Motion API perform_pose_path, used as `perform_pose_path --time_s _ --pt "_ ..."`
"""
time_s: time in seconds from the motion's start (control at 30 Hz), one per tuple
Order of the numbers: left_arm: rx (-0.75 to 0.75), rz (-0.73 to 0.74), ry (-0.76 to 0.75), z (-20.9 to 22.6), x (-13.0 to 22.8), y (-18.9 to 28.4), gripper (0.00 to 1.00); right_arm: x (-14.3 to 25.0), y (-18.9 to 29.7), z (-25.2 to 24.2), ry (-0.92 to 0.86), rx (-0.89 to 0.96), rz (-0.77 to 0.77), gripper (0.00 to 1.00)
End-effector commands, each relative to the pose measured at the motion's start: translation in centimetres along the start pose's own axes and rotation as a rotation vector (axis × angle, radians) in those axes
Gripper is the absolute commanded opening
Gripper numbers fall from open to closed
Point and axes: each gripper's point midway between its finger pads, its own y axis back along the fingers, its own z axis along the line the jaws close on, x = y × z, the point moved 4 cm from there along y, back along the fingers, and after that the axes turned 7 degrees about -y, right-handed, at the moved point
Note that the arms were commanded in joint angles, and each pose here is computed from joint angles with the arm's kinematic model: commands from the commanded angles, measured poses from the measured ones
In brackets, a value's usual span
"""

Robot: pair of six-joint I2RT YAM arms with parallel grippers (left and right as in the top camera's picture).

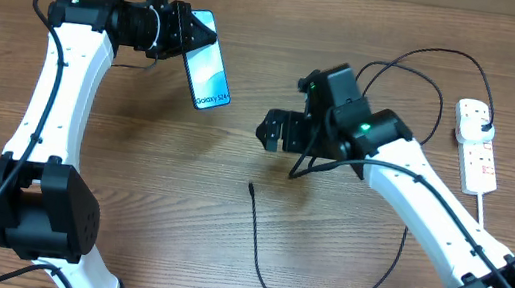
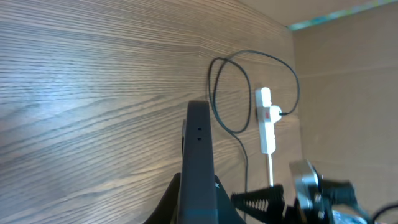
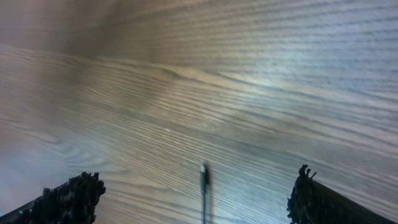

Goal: Plug charger to phone and switch on socket
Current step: 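Lower the right gripper over the black cable's USB-C plug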

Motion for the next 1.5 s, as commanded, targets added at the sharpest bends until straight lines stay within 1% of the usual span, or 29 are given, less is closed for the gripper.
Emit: perform_pose_path --time_s 0.0,0.23,0.43,0.73,0.9,1.07,1.2,1.37,1.43,1.47 --pt "-0.018 -0.027 -0.01 -0.1 -0.5 0.7 0.04 0.1 0.0 -0.2 0.056 0.101 -0.041 1.0" --pt "-0.019 -0.028 -0.006 -0.1 -0.6 0.7 0.04 3.2 -3.3 -0.7 0.121 0.183 0.063 1.0" --pt "-0.016 -0.028 0.013 -0.2 -0.6 0.7 0.04 4.8 -5.9 -1.0 0.132 0.212 0.142 1.0" --pt "-0.016 -0.027 0.017 -0.2 -0.5 0.7 0.04 6.4 -6.3 -0.6 0.154 0.219 0.198 1.0" --pt "-0.015 -0.026 0.018 -0.2 -0.5 0.7 0.04 7.2 -7.2 -0.2 0.181 0.197 0.186 0.93" --pt "-0.017 -0.021 0.023 -0.1 -0.4 0.7 0.04 8.1 -8.1 -0.3 0.202 0.188 0.187 0.93" --pt "-0.013 -0.02 0.023 -0.2 -0.4 0.7 0.04 8.4 -8.0 -0.5 0.199 0.196 0.198 0.87" --pt "-0.014 -0.021 0.023 -0.2 -0.4 0.7 0.04 9.0 -7.8 -0.8 0.188 0.204 0.236 0.87" --pt "-0.013 -0.021 0.022 -0.2 -0.4 0.7 0.04 9.2 -7.8 -0.9 0.189 0.209 0.244 0.84" --pt "-0.013 -0.022 0.022 -0.2 -0.4 0.7 0.04 9.3 -7.9 -0.9 0.196 0.21 0.248 0.84"
